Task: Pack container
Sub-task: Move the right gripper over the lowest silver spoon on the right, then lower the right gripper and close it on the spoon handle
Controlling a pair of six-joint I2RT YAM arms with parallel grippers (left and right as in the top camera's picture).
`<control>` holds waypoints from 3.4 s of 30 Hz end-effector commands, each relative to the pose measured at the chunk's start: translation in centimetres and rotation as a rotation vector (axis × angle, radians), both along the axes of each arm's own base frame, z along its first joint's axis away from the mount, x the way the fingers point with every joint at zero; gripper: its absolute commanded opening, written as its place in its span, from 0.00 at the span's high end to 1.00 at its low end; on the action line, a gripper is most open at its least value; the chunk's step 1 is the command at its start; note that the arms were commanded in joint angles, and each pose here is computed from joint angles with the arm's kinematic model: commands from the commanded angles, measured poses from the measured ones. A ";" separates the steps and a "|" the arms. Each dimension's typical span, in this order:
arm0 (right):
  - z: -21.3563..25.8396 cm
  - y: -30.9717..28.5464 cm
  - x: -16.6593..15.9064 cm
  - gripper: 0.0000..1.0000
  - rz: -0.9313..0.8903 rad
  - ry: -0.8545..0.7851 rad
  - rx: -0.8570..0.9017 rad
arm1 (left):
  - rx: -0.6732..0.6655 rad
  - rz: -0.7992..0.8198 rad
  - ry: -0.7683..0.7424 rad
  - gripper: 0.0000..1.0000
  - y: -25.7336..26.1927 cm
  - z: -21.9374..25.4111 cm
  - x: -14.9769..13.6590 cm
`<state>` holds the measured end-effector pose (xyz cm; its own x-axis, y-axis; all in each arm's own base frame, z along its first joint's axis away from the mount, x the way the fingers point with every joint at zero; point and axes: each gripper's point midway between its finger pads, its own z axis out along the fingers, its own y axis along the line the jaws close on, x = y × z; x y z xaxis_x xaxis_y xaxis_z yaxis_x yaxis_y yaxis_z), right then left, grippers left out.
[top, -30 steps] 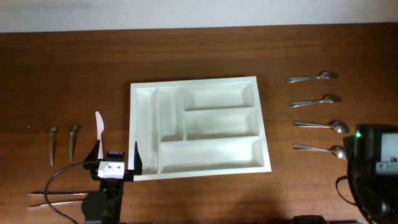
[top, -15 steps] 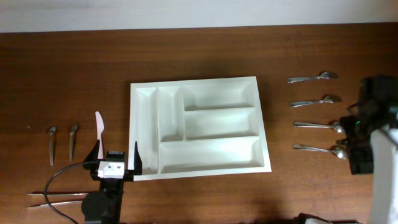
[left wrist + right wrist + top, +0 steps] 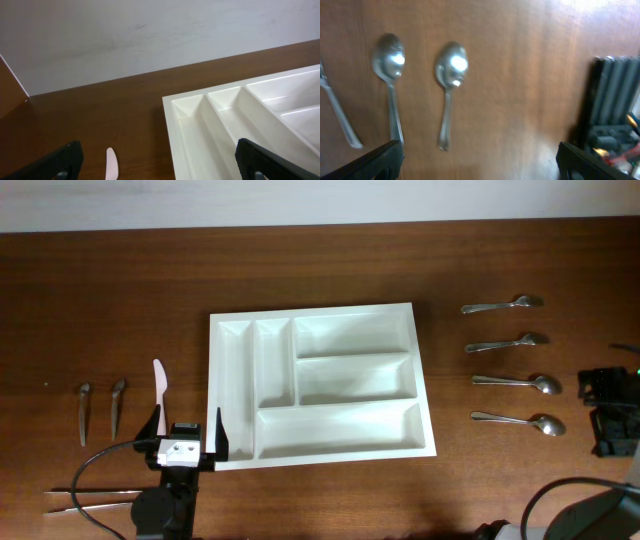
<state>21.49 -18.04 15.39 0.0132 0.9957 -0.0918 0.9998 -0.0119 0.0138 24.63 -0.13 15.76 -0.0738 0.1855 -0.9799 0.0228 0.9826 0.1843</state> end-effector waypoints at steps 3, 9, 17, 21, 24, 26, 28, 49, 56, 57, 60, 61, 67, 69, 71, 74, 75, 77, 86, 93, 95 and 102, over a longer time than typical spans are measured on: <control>-3.1 0.6 1.0 0.01 0.085 0.028 0.035 | -0.007 -0.006 0.000 0.01 -0.1 -0.1 0.0; -6.7 2.1 2.1 0.01 0.090 -0.047 0.116 | -0.007 -0.006 0.000 0.01 -0.1 -0.1 0.0; -10.2 3.6 1.9 0.01 -0.018 -0.078 0.176 | -0.007 -0.006 0.000 0.01 -0.1 -0.1 0.0; -11.2 3.7 1.8 0.01 -0.070 -0.082 0.176 | -0.007 -0.006 0.000 0.01 -0.1 -0.1 0.0; -11.7 3.2 2.4 0.01 -0.063 -0.114 0.153 | -0.007 -0.006 0.000 0.01 -0.1 -0.1 0.0; -11.9 2.9 2.6 0.01 -0.062 -0.123 0.135 | -0.007 -0.006 0.000 0.01 -0.1 -0.1 0.0; -12.2 2.5 2.6 0.01 -0.062 -0.125 0.115 | -0.007 -0.006 0.000 0.01 -0.1 -0.1 0.0; -16.1 4.3 1.1 0.01 -0.060 0.004 0.208 | -0.007 -0.006 0.000 0.01 -0.1 -0.1 0.0; -16.5 5.5 3.4 0.01 0.049 -0.012 0.153 | -0.007 -0.006 0.000 0.01 -0.1 -0.1 0.0; -16.5 5.7 3.7 0.01 0.058 -0.020 0.148 | -0.007 -0.006 0.000 0.01 -0.1 -0.1 0.0; -16.5 6.0 4.4 0.01 0.045 -0.035 0.140 | -0.007 -0.006 0.000 0.01 -0.1 -0.1 0.0; -16.5 6.0 4.4 0.01 0.029 -0.035 0.141 | -0.007 -0.006 0.000 0.01 -0.1 -0.1 0.0; -16.5 5.4 4.0 0.01 -0.029 -0.036 0.143 | -0.007 -0.006 0.000 0.01 -0.1 -0.1 0.0; -16.5 5.4 3.9 0.01 -0.030 -0.029 0.142 | -0.007 -0.006 0.000 0.01 -0.1 -0.1 0.0; -16.5 5.3 3.6 0.01 -0.030 -0.015 0.130 | -0.007 -0.006 0.000 0.01 -0.1 -0.1 0.0; -16.6 4.5 3.0 0.01 -0.032 0.015 0.086 | -0.007 -0.006 0.000 0.01 -0.1 -0.1 0.0; -16.6 4.4 2.9 0.01 -0.032 0.022 0.078 | -0.007 -0.006 0.000 0.01 -0.1 -0.1 0.0; -16.6 4.1 2.6 0.01 -0.033 0.036 0.060 | -0.007 -0.006 0.000 0.01 -0.1 -0.1 0.0; -16.4 2.9 1.4 0.01 -0.034 0.100 -0.017 | -0.007 -0.006 0.000 0.01 -0.1 -0.1 0.0; -16.4 2.8 1.3 0.01 -0.035 0.104 -0.021 | -0.007 -0.006 0.000 0.01 -0.1 -0.1 0.0; -16.4 2.9 1.3 0.00 -0.034 0.106 -0.020 | -0.007 -0.006 0.000 0.01 -0.1 -0.1 0.0; -16.4 3.0 1.1 0.03 -0.034 0.109 -0.015 | -0.007 -0.006 0.000 0.01 -0.1 -0.1 0.0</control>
<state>24.28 -14.76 -0.29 0.0284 0.9963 -0.0816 0.9993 -0.0303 -0.0231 24.63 -0.14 15.76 -0.0738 0.1855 -0.9799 0.0232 0.9826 0.1842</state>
